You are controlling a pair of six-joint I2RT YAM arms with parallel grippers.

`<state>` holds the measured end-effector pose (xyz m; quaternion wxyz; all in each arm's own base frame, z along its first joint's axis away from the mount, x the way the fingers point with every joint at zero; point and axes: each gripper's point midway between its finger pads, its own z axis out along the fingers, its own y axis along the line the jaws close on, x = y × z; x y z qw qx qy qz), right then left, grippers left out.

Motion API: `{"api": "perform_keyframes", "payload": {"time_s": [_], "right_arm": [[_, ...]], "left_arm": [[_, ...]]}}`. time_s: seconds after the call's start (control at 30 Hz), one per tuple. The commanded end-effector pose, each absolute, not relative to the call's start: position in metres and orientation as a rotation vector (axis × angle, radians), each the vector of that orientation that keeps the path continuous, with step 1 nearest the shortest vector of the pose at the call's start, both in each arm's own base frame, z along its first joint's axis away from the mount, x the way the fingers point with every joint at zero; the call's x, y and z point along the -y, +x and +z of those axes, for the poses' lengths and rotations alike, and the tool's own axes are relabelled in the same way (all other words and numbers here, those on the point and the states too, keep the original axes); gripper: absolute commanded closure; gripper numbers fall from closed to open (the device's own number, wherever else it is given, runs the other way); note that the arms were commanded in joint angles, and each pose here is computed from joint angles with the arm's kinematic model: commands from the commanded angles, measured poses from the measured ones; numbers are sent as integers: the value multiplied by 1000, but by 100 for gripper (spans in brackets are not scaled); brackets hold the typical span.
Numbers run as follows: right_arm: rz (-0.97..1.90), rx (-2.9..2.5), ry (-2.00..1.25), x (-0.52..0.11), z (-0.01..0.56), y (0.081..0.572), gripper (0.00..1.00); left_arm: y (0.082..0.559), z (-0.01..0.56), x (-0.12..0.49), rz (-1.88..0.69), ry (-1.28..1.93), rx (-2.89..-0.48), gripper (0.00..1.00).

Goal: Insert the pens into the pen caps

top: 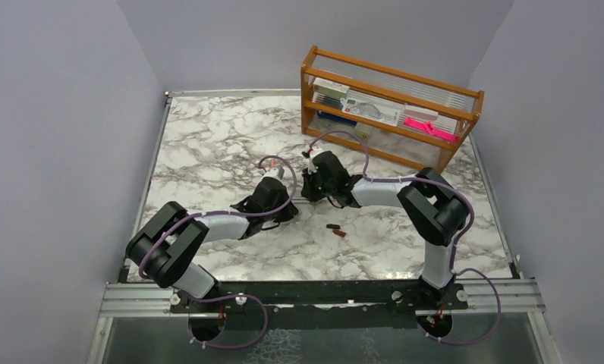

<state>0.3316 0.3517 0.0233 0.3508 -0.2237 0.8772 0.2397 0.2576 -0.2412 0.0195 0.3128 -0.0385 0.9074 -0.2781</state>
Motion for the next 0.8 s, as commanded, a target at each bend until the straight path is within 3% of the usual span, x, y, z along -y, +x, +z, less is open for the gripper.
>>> {"api": "perform_keyframes", "payload": {"time_s": [0.0, 0.77], "right_arm": [[661, -2313, -597, -341, 19, 307, 99], [834, -2392, -521, -318, -2, 242, 99]], "left_arm": [[245, -18, 216, -521, -75, -2532, 100], [258, 4, 215, -502, -42, -2483, 100]]}}
